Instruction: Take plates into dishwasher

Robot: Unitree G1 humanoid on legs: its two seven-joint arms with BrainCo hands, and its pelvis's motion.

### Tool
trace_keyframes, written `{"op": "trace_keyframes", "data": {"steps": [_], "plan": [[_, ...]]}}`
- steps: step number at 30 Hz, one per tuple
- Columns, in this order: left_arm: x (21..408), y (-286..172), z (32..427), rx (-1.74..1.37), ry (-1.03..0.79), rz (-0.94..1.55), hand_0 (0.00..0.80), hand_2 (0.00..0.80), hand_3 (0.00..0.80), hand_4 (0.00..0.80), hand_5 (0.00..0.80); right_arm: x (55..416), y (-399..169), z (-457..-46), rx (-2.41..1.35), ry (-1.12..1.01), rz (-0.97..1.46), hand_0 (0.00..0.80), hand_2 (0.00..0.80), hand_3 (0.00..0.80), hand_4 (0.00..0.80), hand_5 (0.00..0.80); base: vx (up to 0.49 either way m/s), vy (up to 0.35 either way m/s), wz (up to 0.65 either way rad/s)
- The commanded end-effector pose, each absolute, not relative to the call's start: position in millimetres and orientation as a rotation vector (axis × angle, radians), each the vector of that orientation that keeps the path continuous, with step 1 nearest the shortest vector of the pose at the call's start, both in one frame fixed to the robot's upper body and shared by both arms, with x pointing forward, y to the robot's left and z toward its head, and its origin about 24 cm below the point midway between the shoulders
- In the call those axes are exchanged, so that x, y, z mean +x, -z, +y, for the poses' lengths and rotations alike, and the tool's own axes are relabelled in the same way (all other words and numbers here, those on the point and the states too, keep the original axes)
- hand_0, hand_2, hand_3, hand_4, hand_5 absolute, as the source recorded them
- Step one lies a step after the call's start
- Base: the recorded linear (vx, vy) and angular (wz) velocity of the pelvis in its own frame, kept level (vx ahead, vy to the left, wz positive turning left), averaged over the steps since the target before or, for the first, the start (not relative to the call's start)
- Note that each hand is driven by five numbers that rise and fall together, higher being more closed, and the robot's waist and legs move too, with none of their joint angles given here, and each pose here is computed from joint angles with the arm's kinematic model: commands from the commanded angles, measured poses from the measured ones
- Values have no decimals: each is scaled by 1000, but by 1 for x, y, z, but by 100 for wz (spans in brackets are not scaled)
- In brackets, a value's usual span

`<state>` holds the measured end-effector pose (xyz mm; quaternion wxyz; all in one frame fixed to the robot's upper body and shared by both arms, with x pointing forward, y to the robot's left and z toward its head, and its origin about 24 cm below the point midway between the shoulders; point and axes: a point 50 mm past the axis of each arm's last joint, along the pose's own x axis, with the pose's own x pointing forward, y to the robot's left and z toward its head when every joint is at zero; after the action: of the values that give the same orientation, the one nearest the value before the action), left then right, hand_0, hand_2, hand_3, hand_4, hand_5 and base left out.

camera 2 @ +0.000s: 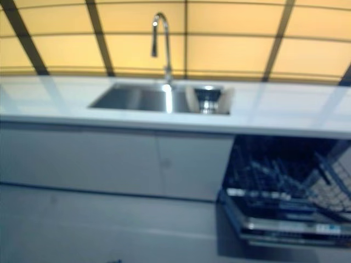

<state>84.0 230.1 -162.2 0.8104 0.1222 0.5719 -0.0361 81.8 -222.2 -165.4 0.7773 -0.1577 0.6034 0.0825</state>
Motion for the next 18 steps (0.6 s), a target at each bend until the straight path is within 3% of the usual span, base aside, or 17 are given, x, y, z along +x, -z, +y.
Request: {"op": "trace_keyframes", "data": {"steps": [1, 12, 18], "plan": [[105, 160, 222, 242, 69, 1178, 0, 0, 0, 0, 0, 89, 166, -221, -405, -230, 1337, 0, 0, 0, 0, 0, 0, 0, 0], [103, 161, 223, 259, 81, 1202, 0, 0, 0, 0, 0, 89, 166, -219, -410, -257, 1327, 0, 0, 0, 0, 0, 0, 0, 0], [105, 160, 225, 294, 101, 1209, 0, 0, 0, 0, 0, 123, 155, -199, -352, -442, 1094, 0, 0, 0, 0, 0, 6, -21, 0]]}}
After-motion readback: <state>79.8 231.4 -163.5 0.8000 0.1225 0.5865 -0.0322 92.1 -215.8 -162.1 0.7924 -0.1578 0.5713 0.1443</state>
